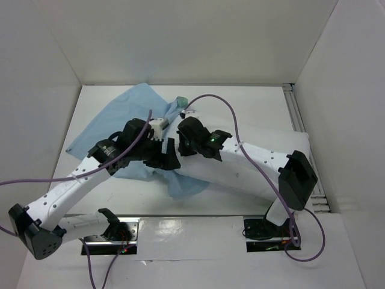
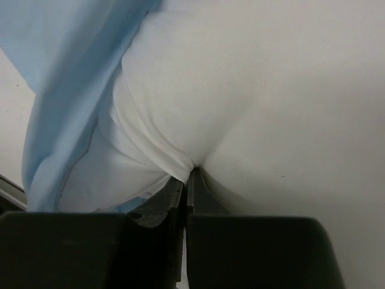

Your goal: Put the pillow into the pillowcase

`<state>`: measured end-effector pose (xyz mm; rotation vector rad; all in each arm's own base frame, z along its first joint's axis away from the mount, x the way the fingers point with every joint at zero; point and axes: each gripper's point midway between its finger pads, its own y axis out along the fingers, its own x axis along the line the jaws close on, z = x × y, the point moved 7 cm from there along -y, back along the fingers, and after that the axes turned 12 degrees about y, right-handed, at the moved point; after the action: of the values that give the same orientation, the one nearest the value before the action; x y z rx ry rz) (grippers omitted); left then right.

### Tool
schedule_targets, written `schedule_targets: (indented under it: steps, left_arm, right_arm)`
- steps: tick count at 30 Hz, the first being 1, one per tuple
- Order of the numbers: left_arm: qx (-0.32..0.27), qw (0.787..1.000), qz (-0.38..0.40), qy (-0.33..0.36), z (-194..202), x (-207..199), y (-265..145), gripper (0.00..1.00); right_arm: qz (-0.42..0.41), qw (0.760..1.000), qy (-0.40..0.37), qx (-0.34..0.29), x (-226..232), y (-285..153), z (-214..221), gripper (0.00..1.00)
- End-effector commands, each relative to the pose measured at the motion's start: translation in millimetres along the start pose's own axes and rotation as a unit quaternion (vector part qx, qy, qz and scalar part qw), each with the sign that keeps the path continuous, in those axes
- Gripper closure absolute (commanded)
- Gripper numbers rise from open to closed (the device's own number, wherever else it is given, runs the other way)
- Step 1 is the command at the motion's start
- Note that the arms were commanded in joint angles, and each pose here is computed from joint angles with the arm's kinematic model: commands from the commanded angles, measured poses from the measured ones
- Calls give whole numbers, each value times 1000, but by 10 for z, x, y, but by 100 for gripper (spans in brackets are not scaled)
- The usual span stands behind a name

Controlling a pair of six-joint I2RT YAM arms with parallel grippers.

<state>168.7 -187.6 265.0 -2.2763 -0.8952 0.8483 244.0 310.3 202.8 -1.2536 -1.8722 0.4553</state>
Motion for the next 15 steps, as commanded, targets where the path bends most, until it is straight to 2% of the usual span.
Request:
schedule_targets:
  steps: [1, 2, 4, 5, 7, 9, 11, 15]
  left_arm:
    - [-85, 995, -41, -29, -202, 39, -358, 16]
    - [-112, 991, -57, -34, -291, 94, -428, 43]
    - [-147, 984, -92, -41, -445, 164, -553, 56]
    - [-152, 980, -111, -57, -507, 221, -536, 59]
    - [-154, 971, -167, -81, -646, 424, -456, 46]
    - [-146, 964, -195, -105, -717, 558, -351, 38]
    - [-122, 967, -197, -109, -806, 625, -136, 24]
    - [-93, 966, -218, -108, -975, 795, 175, 22]
  right_arm:
    - [-25, 999, 22, -30, 21, -75, -114, 100]
    - [-26, 999, 21, -23, 7, -66, -78, 100]
    - [-26, 999, 21, -23, -7, -83, -69, 100]
    - [-23, 999, 20, -19, -31, -71, -42, 100]
    - [-30, 999, 22, -26, -8, -104, -73, 100]
    - [-30, 999, 22, -26, -8, -104, -73, 100]
    - [-30, 999, 22, -26, -8, -104, -73, 100]
    - [-33, 999, 23, -29, 12, -148, -105, 100]
